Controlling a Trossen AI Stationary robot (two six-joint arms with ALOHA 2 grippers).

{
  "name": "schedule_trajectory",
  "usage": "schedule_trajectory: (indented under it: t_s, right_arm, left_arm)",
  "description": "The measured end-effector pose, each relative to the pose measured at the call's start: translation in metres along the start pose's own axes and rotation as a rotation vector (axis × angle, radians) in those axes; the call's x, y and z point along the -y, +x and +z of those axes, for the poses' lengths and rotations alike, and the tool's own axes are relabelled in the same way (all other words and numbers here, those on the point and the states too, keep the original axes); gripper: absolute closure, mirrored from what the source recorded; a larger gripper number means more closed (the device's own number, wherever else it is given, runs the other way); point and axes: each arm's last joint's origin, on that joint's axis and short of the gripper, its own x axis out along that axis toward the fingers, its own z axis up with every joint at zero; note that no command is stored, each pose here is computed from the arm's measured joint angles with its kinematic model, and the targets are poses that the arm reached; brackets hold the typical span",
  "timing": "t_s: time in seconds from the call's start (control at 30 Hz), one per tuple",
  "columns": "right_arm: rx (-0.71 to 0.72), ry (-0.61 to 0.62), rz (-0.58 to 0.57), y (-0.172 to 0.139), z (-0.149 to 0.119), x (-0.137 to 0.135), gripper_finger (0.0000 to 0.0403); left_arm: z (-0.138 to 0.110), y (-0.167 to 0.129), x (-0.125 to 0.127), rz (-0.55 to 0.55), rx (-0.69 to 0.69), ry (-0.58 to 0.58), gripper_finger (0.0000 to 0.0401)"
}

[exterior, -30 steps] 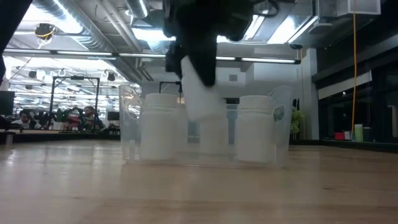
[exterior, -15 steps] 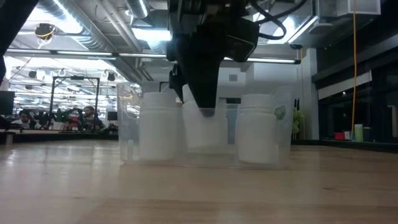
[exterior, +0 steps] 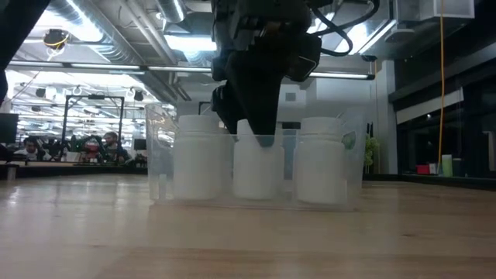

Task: Pick and place pill bottles into a basket
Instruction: Put the white pill bottle into the transparent bin, then return to Home Position

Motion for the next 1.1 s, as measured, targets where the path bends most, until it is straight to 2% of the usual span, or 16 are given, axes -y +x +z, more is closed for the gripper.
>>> schedule_trajectory:
  t_s: [0.27,0.5,0.73,0.93,1.03,1.1]
  right_arm:
    - [-0.02,-0.013,0.004,0.0,-0.002,0.0,0.016]
    - [-0.02,-0.029,0.004,0.0,-0.002,0.0,0.016]
    - [-0.019,-0.033,0.004,0.0,-0.002,0.0,0.016]
    - [-0.019,-0.036,0.004,0.0,-0.002,0.0,0.016]
    - [-0.02,-0.038,0.004,0.0,-0.002,0.0,0.016]
    - [-0.019,-0.037,0.003,0.0,-0.002,0.0,0.016]
  left_arm:
    - [-0.001,-0.003,0.002,-0.066,-0.036,-0.025,0.0149]
    - [-0.002,-0.028,0.007,-0.015,-0.075,0.002,0.0149]
    - [0.011,-0.073,0.006,0.054,-0.004,0.029,0.0148]
    - [0.021,-0.132,0.002,0.18,0.145,0.091,0.0148]
    - [0.018,-0.163,-0.003,0.24,0.215,0.117,0.0148]
    - [0.006,-0.179,-0.011,0.245,0.21,0.148,0.0148]
